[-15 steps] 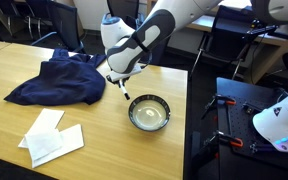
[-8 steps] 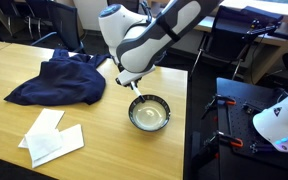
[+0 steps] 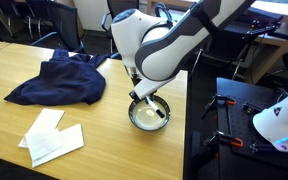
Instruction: Put the marker in the bowl
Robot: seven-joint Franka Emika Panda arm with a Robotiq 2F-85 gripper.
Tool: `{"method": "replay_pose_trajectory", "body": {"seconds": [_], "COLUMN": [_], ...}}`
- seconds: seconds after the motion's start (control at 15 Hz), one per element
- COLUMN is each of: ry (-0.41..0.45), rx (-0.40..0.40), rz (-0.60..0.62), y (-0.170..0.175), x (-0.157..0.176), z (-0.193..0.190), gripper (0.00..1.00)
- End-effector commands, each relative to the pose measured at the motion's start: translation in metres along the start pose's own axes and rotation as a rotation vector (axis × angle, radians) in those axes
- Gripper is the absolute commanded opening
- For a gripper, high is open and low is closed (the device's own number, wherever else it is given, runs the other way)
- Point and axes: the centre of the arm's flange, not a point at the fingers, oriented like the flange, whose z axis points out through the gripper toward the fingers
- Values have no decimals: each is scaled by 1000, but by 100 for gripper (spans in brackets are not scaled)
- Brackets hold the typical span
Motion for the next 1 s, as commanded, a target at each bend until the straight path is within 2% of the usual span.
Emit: {"method": "replay_pose_trajectory", "body": {"seconds": [0.0, 0.33, 0.6, 0.67, 0.73, 0.8, 0.93], "ry": [-10, -99, -112, -120, -123, -126, -98], "rx": [64, 115, 141, 132, 142, 136, 141], "rz": [-28, -80, -110, -109, -120, -126, -131], "y": [-1, -7, -18, -20, -21, -21, -17], "x": [8, 33, 40, 40, 39, 37, 36], "z": [8, 34, 52, 56, 55, 54, 48], "gripper": [5, 5, 5, 16, 45, 46, 59]}}
